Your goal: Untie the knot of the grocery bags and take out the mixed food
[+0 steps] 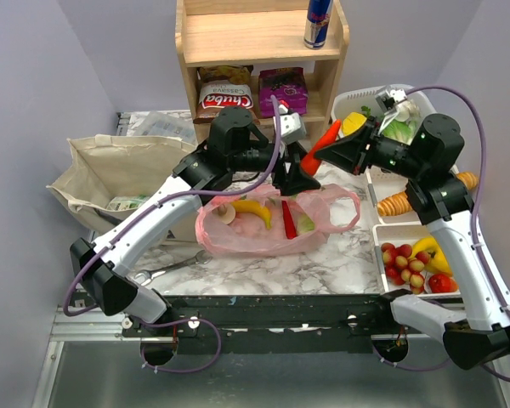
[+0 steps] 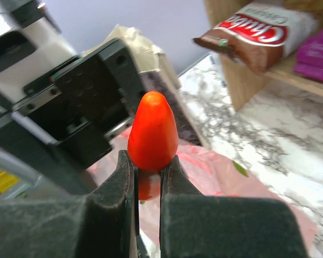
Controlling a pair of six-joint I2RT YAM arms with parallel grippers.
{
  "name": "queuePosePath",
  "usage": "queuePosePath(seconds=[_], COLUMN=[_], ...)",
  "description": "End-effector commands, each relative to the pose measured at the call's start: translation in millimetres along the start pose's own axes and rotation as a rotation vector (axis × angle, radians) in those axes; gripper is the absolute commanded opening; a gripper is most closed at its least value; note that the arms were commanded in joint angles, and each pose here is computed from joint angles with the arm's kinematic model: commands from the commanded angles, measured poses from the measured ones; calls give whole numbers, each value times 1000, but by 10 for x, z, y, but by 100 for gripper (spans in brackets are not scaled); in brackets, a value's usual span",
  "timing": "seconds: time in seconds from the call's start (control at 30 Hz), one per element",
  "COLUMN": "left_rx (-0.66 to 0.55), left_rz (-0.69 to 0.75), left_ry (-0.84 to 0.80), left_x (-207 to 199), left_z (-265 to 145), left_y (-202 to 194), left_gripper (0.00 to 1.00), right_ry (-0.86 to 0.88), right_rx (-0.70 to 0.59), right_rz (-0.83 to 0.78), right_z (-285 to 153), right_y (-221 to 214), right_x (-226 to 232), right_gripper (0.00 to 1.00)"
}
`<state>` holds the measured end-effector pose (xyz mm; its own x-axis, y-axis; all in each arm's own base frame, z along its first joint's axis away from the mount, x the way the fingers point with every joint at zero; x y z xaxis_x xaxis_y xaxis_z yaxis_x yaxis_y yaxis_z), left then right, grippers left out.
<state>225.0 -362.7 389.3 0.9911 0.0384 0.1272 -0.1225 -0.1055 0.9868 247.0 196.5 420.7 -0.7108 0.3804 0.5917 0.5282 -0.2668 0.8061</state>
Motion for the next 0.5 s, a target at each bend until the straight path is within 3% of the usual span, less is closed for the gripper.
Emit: queuePosePath(seconds=[0.0, 0.1, 0.27, 0.37, 0.47], left_rx=[34, 58, 156, 224, 246], left_rz=[24, 16, 88, 141, 200], left_ry=[-9, 56, 154, 164, 217], left_x=[-70, 19, 190, 188, 208], left_z=[-105, -238, -502, -635, -731], left_y=[-12, -113, -303, -423, -514], left_gripper=[76, 88, 95, 98, 99], right_ry=[-169, -295, -622, -931, -1087], right_rx=[-135, -213, -354, -396, -415], right_rz=[-65, -117, -222, -264, -273], right_z=[-46, -117, -394, -647, -886], right_y=[299, 509, 912, 1108, 1220], right_x=[-192, -325, -698, -1159, -1592], right_gripper=[1, 1, 1, 1, 1])
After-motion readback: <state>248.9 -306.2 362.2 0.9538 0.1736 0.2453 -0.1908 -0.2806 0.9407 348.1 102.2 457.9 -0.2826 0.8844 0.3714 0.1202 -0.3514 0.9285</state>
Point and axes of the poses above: each gripper's point midway between its finger pads, its own z axis out along the fingers, its own x axis along the line the jaws close on, y = z × x, the point moved 2 cm from there along -z, back along the fingers, and after that the axes turned 14 degrees about z, right-handed, at the moved point
